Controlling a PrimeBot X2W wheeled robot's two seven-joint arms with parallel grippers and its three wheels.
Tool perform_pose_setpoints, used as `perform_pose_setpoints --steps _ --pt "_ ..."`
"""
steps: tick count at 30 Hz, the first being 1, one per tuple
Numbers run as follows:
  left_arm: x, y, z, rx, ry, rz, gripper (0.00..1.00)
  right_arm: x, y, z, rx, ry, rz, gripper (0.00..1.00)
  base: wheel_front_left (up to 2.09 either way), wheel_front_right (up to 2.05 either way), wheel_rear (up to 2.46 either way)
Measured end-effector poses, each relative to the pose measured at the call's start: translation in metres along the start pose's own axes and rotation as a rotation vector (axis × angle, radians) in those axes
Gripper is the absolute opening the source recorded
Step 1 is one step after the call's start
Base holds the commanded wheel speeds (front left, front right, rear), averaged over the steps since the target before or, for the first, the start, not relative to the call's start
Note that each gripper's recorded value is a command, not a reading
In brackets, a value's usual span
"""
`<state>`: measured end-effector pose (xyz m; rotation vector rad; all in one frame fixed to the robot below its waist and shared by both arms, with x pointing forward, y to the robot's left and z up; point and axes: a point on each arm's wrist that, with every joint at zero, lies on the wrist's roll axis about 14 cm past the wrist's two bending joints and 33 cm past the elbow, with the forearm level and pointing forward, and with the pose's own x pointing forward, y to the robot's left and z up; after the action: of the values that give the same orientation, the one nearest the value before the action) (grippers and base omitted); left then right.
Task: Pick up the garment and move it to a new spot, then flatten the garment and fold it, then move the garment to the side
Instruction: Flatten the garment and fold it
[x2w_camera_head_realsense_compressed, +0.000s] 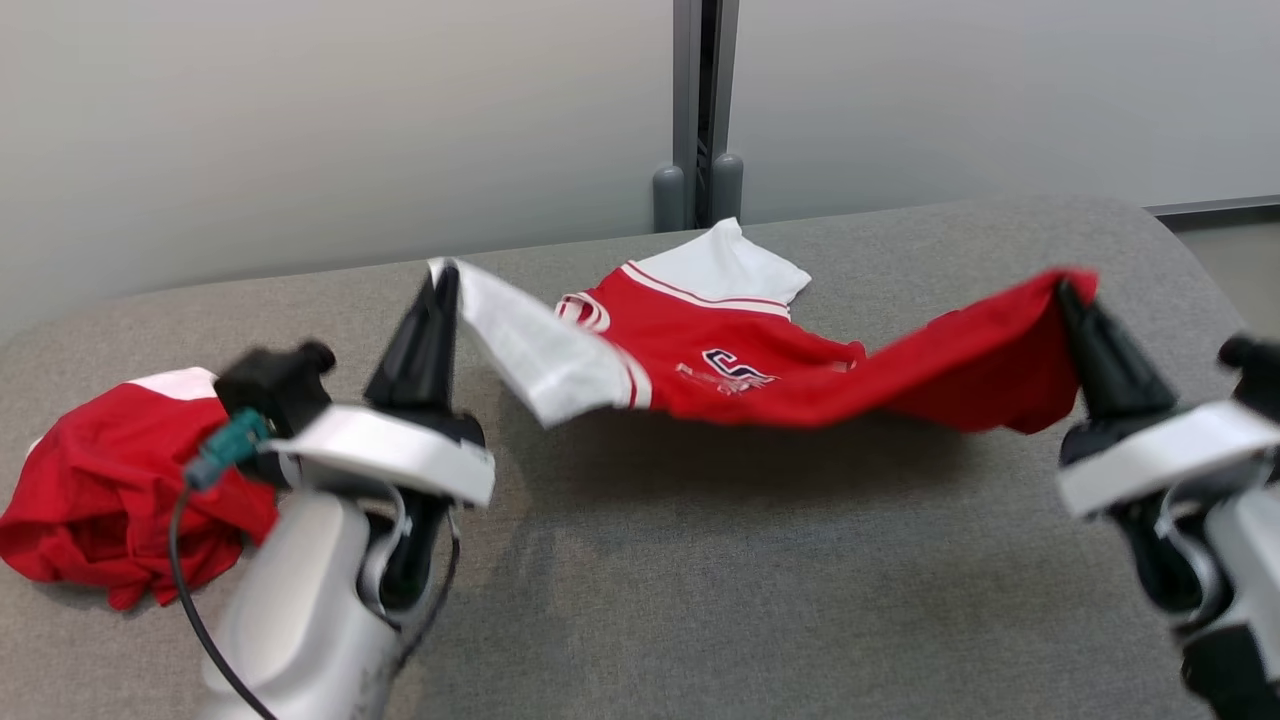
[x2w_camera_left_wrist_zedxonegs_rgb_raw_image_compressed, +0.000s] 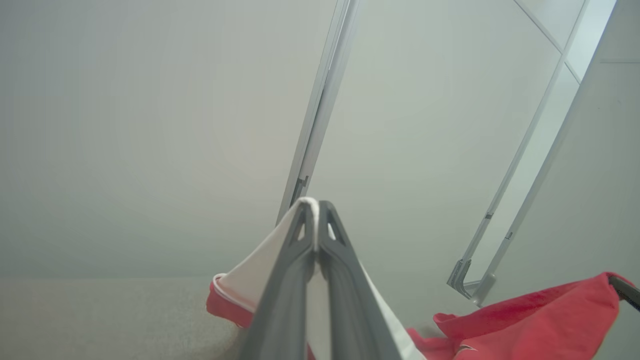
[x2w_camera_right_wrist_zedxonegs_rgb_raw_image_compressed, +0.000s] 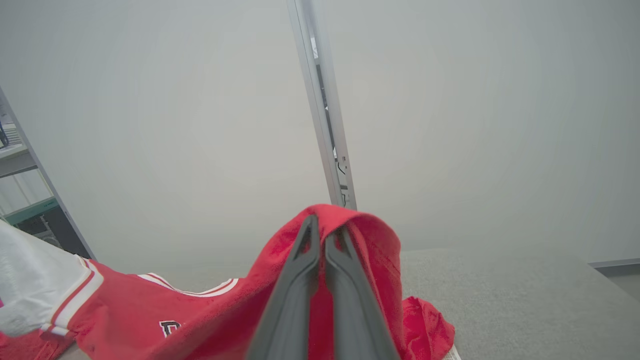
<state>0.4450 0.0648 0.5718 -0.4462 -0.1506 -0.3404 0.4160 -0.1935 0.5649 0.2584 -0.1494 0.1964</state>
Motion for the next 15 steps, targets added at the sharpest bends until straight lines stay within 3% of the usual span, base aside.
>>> perform_pose_setpoints --steps 7,15 --pt "0.041 -0.024 0.076 0.019 -0.134 -0.093 0.00 0.040 -0.005 0.096 -0.019 -0.168 0.023 0.00 0.00 0.00 0.00" --pt "0.061 -0.030 0.122 -0.091 -0.186 -0.085 0.00 0.067 -0.004 0.138 0.060 -0.176 0.017 0.00 0.00 0.00 0.00"
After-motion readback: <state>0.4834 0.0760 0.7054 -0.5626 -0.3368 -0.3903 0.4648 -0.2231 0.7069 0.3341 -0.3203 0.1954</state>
